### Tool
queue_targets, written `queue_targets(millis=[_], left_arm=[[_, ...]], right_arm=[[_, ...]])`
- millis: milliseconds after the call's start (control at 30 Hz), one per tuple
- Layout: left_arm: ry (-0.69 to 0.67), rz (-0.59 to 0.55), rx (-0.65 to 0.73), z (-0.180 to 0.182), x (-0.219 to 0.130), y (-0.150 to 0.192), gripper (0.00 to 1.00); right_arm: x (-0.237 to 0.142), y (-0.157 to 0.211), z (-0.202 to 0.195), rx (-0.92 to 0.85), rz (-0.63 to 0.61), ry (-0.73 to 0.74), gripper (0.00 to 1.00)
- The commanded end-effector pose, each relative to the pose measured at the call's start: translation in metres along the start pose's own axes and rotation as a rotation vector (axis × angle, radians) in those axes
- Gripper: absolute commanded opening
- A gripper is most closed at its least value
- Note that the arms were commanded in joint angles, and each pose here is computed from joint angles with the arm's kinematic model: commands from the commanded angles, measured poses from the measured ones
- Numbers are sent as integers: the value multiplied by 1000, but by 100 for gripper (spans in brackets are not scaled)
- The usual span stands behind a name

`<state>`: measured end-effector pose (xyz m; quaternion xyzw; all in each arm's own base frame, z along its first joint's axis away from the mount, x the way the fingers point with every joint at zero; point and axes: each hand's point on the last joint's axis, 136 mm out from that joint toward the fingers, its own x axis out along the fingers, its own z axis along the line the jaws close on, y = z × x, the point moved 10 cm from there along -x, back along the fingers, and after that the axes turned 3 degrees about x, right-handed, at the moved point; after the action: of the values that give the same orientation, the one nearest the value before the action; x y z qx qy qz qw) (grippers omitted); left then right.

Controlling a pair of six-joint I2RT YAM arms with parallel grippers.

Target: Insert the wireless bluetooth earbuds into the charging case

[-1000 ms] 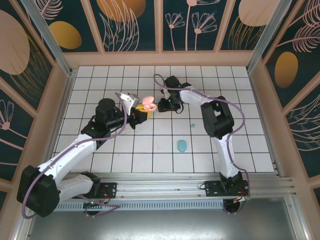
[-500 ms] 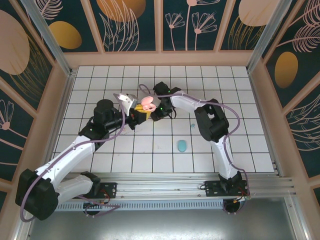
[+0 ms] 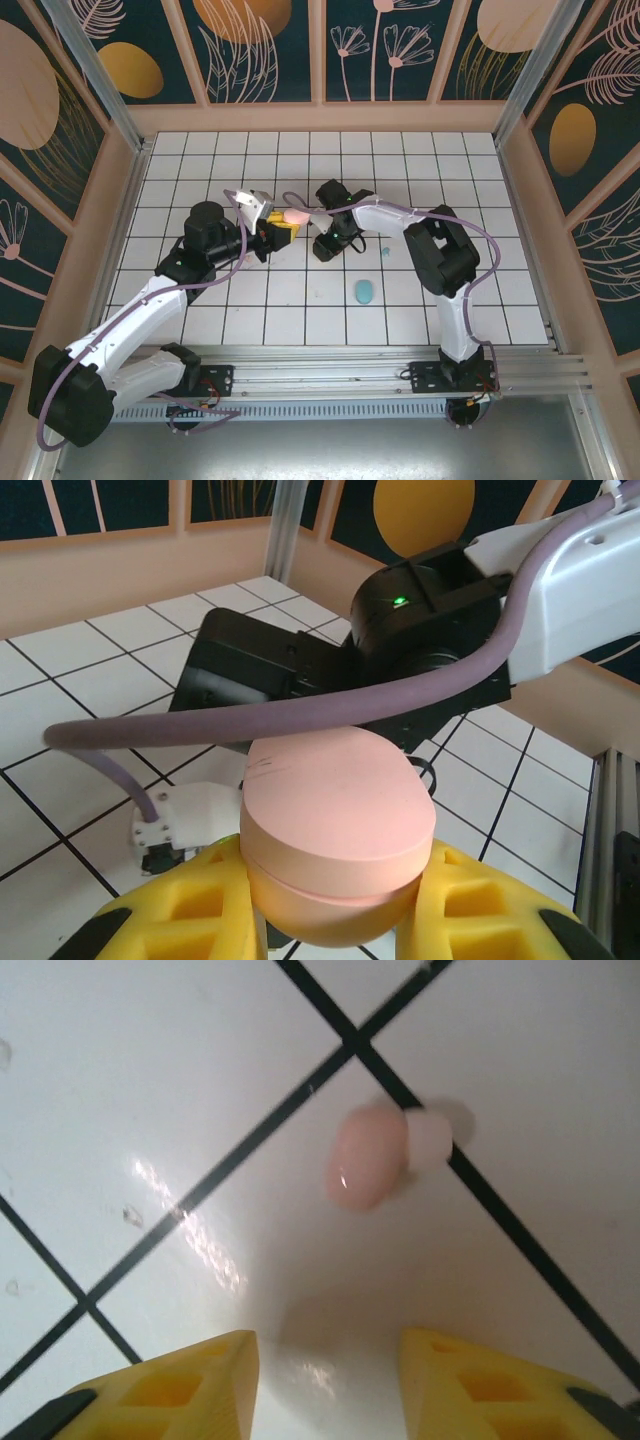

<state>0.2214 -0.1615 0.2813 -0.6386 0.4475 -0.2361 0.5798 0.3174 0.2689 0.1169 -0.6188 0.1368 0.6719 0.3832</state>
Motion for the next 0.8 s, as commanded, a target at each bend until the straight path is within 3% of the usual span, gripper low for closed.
queue_targets(millis=[0,167,333,567,633,767], left_arm=[[-6,-20,-3,0,-3,-1,0],[-7,-23,-2,0,-4,-3,0],[-15,-18,-6,1,-2,-4,0],[-47,-10,-13,6,1,-3,0],[-51,-6,-13,6,1,-3,0],[-64,8,-12,8,2,-1,0]], right_arm=[[-25,-1,-10,72,-73,-3,46],[-60,2,-14,182,-267,-107,48],[-82,13,-13,323,-393,-106,47],[-60,37,3,814,-409,-236,27],[-51,35,17,832,-409,-290,24],[-40,16,29,775,-384,-254,19]])
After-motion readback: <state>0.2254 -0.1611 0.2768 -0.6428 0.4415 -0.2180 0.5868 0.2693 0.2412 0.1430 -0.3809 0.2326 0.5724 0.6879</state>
